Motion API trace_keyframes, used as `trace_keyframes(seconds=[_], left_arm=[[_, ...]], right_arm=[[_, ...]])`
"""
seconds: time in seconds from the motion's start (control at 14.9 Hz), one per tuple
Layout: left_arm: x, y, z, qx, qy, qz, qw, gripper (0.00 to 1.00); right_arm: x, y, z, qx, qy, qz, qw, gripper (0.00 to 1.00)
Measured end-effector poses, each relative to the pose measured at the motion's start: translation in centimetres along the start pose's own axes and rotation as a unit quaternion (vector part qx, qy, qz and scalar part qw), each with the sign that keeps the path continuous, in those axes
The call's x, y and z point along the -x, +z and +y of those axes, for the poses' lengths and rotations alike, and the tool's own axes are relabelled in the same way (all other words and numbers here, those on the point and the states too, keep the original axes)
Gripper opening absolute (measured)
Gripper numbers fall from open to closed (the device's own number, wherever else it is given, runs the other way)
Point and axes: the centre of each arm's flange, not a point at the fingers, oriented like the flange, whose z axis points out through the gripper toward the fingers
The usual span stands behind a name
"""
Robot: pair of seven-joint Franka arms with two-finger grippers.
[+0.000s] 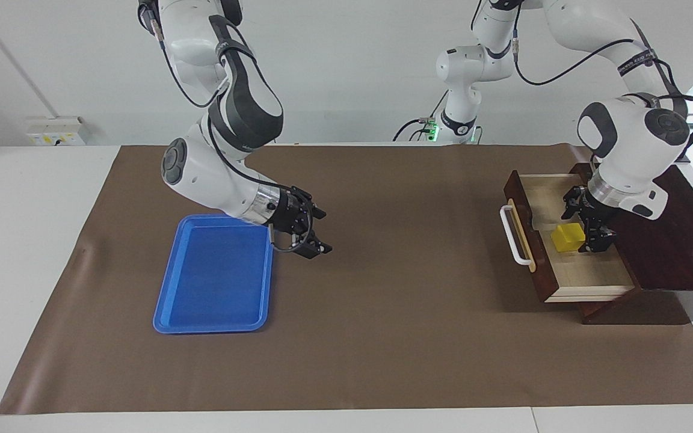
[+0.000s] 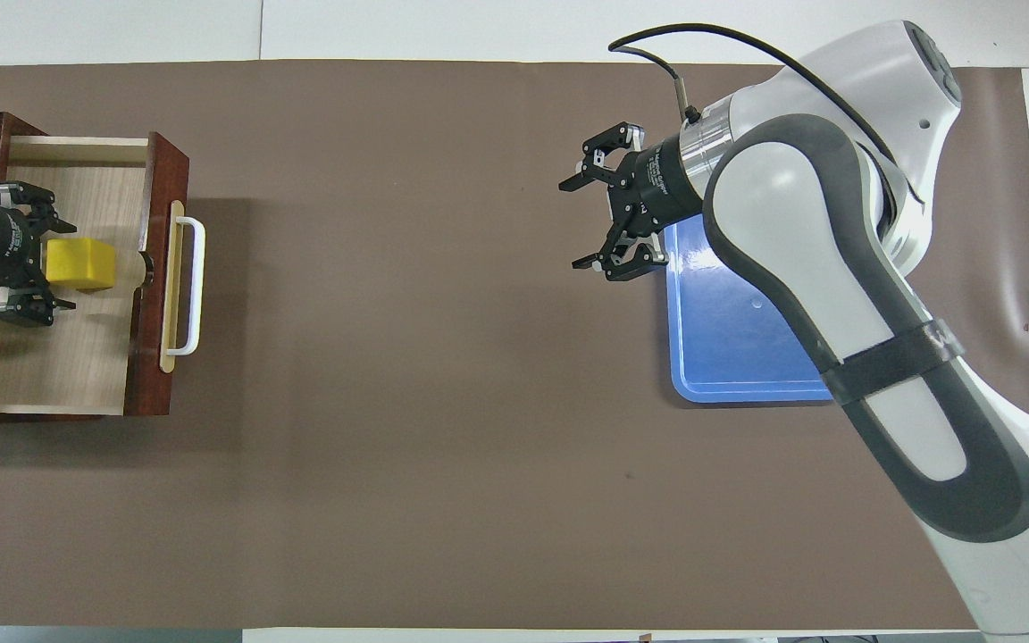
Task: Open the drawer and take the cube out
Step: 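Reach into the drawer and grasp the yellow cube with the left gripper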
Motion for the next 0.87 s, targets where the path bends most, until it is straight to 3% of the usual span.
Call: trace_keyframes(seconds=[0.07, 0.27, 0.34, 0.6, 0.87], left_arm=[[0.0, -0.1, 0.1, 0.004, -0.005, 0.0, 1.0, 0.98], [0.0, -0.3, 0.1, 0.008, -0.007, 0.0, 1.0, 0.61], [0.1, -0.4, 0.1, 0.009, -0.006, 0.0, 1.0, 0.55], [0.4, -1.1, 0.3, 0.01, -0.003, 0.0, 1.0, 0.55], [1.3, -5.9, 1.0, -0.002, 0.004, 0.0, 1.0, 0.55]], right_arm=[[0.0, 0.0, 0.0, 0.0, 0.0, 0.0, 1.0, 0.92], [0.0, 0.0, 0.0, 0.0, 0.0, 0.001, 1.0, 0.92], [-0.1, 0.0, 0.0, 0.0, 0.0, 0.001, 1.0, 0.92], [-0.3, -0.2, -0.1, -0.002, 0.002, 0.002, 1.0, 0.92], [-0.7, -0.5, -0.2, -0.004, 0.005, 0.003, 1.0, 0.92]])
